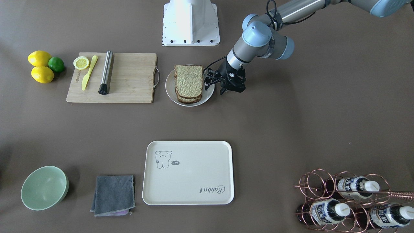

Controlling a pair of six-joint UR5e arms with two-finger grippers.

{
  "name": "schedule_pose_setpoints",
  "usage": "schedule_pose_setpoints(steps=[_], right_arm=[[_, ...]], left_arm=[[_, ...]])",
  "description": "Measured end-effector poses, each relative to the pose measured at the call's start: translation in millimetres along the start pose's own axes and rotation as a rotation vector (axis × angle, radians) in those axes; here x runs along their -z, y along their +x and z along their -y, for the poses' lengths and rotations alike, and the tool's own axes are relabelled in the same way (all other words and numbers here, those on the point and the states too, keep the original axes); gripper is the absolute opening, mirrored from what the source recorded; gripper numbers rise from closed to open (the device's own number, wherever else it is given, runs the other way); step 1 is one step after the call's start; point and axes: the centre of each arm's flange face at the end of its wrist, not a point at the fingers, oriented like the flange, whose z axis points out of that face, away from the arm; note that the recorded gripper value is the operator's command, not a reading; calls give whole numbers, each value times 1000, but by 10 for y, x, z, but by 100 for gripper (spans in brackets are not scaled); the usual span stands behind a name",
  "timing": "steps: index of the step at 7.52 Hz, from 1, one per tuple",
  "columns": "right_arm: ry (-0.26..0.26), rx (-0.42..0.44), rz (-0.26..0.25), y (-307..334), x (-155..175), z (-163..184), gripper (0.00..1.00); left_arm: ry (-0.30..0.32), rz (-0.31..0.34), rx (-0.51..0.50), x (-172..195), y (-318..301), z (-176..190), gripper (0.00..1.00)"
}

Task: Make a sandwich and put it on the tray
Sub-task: 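Grasp the rim of the white plate with the left gripper, then carry the plate with the sandwich onto the cream tray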

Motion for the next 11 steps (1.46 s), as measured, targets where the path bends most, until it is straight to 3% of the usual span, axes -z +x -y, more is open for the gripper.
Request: schedule_pose_setpoints(steps=[5, 7, 9, 11], right_arm=[[2, 0, -1, -4, 7, 11, 100], [3, 1, -2, -5, 11, 16, 100], [1, 0, -2, -1, 4, 12, 100], [0, -1, -2, 2, 2, 10, 100]], left_arm=[[-4, -5, -6, 5, 21, -22, 50], [-7, -6, -7, -2, 27, -37, 43], [-8, -5, -8, -9, 22, -43, 3], [-9, -7, -10, -20, 49, -62, 0]])
